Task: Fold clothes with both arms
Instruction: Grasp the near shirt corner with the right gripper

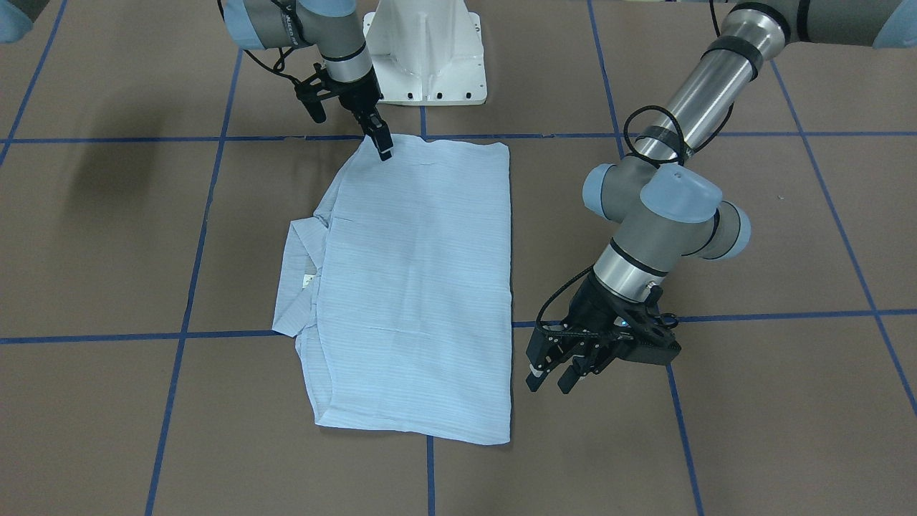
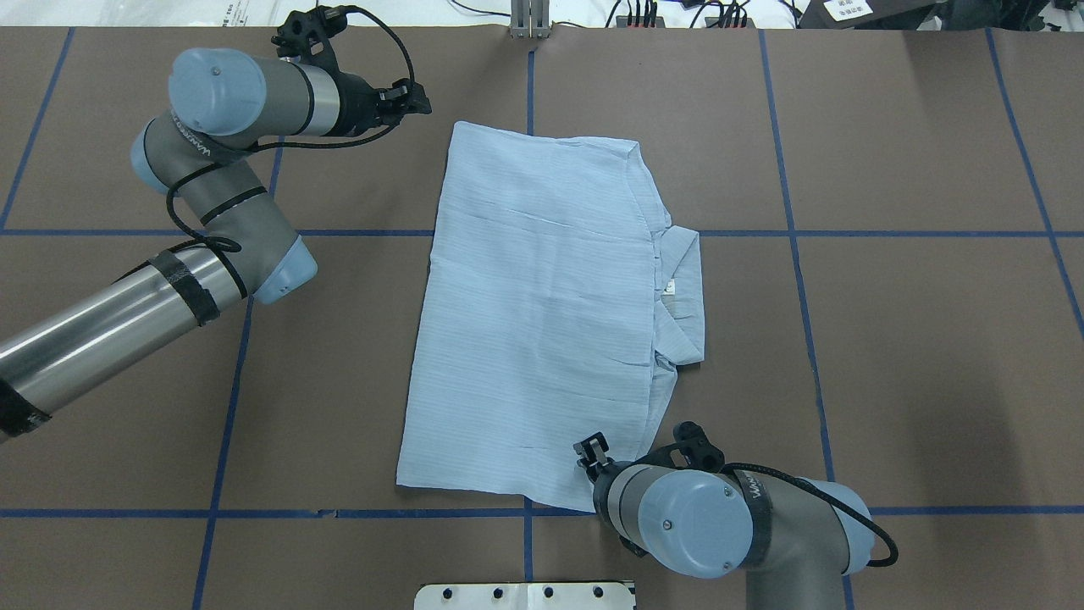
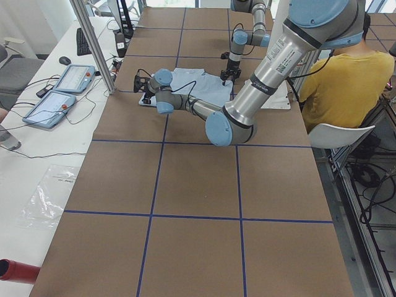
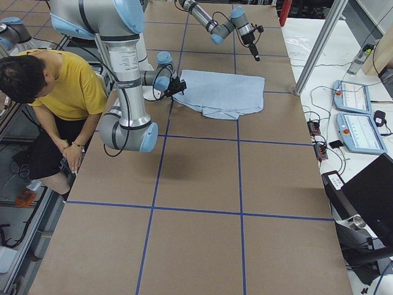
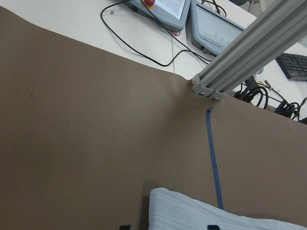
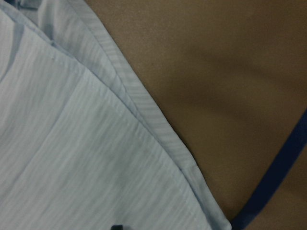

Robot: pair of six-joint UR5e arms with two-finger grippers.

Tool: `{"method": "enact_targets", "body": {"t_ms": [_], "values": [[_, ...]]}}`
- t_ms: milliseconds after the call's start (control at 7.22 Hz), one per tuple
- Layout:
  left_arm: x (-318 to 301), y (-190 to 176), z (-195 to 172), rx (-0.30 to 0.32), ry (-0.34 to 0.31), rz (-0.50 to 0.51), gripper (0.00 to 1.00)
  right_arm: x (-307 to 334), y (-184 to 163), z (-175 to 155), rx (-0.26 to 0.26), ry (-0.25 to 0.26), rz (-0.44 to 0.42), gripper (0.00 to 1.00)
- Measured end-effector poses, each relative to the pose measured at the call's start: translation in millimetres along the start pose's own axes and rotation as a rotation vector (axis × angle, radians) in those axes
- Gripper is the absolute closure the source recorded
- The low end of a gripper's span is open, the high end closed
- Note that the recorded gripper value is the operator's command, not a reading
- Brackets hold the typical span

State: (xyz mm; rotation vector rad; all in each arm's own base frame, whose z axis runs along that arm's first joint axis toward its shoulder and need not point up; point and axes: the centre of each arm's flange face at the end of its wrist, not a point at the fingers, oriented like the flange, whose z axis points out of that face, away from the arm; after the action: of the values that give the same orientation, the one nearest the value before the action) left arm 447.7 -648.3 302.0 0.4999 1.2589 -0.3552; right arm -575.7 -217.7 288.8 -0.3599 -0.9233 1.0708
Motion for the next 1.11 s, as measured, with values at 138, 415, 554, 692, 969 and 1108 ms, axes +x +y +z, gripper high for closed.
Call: {"method": "enact_targets", "body": {"t_ms": [138, 415, 554, 692, 969, 1108], "values": [[0, 0, 0, 0.000, 0.000, 0.000, 0.38, -1, 1, -2, -0.005, -0.001, 0.000, 1.00], [0, 0, 0, 0.000, 0.000, 0.000, 0.38, -1, 1, -5, -0.010, -0.003, 0.001, 1.00], [0, 1, 0, -0.001, 0.000, 0.000, 0.38, -1, 1, -6, -0.011, -0.003, 0.002, 1.00], [-1, 2, 1, -0.002, -0.001, 0.000, 0.38, 0, -1, -7, -0.011, -0.003, 0.002, 1.00], [-2, 14, -4, -0.013, 0.008, -0.012, 0.39, 11, -20, -21, -0.012, 0.000, 0.001, 1.00], [2, 30, -14, -0.028, 0.026, -0.057, 0.39, 17, -29, -28, -0.013, 0.001, 0.001, 1.00]]}}
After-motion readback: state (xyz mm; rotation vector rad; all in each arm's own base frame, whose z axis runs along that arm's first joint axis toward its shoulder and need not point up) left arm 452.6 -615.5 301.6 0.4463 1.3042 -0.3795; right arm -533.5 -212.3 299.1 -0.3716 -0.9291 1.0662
